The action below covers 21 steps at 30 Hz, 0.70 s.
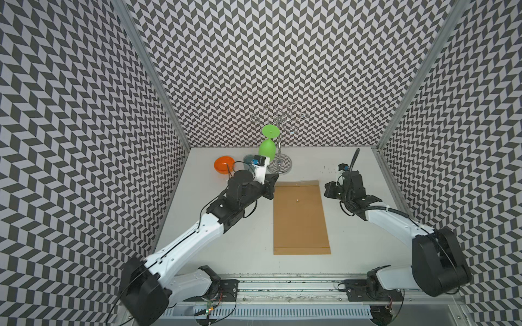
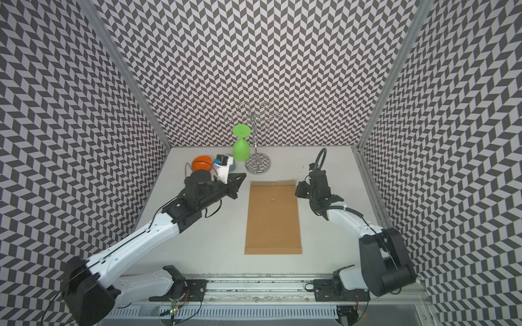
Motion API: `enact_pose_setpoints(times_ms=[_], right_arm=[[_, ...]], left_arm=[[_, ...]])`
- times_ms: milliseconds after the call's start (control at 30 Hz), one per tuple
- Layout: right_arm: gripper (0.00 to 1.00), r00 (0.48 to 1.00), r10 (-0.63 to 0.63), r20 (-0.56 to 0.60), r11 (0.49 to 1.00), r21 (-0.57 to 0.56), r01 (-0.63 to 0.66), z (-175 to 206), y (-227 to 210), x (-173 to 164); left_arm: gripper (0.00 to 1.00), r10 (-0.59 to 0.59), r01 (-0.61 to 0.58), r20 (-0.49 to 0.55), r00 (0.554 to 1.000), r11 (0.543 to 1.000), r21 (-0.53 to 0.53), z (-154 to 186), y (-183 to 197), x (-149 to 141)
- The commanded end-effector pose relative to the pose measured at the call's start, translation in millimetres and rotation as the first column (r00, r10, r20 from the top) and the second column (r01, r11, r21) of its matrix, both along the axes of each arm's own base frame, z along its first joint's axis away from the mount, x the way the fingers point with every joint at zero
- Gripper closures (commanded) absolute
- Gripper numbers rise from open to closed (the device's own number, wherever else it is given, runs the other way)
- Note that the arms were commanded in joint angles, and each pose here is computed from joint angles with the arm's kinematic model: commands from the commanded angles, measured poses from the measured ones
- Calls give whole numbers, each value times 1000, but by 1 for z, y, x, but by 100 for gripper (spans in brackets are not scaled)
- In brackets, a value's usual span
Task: Open the file bag
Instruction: Place the file bag at the center of the board.
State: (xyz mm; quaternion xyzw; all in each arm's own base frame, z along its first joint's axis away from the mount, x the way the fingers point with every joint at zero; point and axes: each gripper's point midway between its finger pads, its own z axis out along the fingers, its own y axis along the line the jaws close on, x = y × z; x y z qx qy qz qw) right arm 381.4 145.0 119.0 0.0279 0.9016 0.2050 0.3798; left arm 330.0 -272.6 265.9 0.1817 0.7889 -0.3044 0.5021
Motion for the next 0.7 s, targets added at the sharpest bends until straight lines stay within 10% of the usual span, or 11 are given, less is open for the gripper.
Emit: enact_pose_setpoints(times_ms=[0, 667], right_arm=[[97, 997, 72, -41, 996, 55, -70, -12, 25, -9], [99, 969, 139, -206, 989, 82, -124, -81, 41, -41]], left_arm=[[100, -91, 92, -93, 992, 996, 4, -42, -29, 14], [100, -137, 140, -306, 942, 990, -10, -165, -77, 105]])
